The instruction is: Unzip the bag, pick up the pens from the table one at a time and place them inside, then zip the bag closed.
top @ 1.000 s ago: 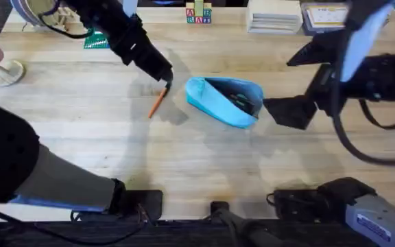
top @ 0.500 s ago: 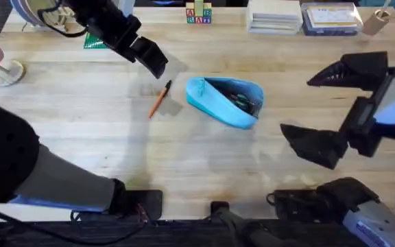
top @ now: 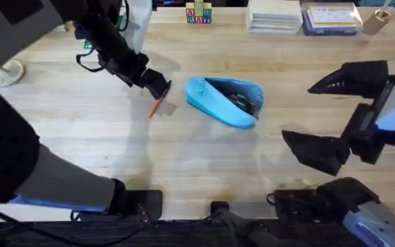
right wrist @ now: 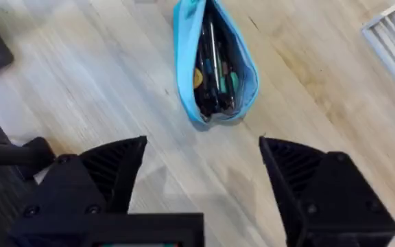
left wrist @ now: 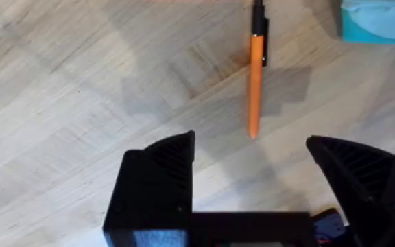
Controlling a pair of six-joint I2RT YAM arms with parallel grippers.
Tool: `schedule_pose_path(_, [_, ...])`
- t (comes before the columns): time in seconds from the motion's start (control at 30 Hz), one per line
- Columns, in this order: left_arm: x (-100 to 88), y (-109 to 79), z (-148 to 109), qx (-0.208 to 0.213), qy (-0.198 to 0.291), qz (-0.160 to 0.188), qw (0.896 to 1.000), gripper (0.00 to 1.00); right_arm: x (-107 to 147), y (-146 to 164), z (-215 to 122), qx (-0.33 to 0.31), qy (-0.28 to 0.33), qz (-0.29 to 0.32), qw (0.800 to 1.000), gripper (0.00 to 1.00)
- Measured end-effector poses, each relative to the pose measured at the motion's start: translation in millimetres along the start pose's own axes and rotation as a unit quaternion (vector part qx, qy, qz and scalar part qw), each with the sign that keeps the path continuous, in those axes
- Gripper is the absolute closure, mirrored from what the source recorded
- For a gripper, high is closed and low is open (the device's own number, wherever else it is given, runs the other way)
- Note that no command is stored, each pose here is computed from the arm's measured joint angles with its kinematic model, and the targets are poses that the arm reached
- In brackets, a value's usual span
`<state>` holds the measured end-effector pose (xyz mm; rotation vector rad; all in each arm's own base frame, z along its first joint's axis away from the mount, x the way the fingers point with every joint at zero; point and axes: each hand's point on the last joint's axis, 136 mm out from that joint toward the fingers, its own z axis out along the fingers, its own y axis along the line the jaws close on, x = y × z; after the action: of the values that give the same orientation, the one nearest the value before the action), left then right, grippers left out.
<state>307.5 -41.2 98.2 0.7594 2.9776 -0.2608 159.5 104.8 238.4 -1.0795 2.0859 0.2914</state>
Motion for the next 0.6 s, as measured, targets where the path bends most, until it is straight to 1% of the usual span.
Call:
schedule_pose_path(0.07, [2.2,-0.5,7.4,-0.005,0.005,0.001,1.0,0.006,0.0,0.0,0.1,0.0,0.0,0.0,1.0,0.004])
schedule_pose_path(0.2, [1.4,-7.9,17.6,-0.007,0.008,0.009,1.0,0.006,0.1,0.0,0.1,0.0,0.0,0.001,1.0,0.004])
schedule_pose_path(0.4, [-2.2,-15.2,23.2,-0.008,0.007,0.021,1.0,0.006,0.0,0.0,-0.1,0.0,0.0,0.002,1.0,0.004])
schedule_pose_path(0.47, [-3.9,-14.7,23.2,-0.01,0.003,0.019,1.0,0.006,0.1,-0.1,0.0,0.0,0.0,0.002,1.0,0.004])
schedule_pose_path(0.6, [-6.6,-12.2,23.3,-0.016,-0.002,0.004,1.0,0.006,0.0,0.1,-0.1,0.0,0.0,0.002,1.0,0.004])
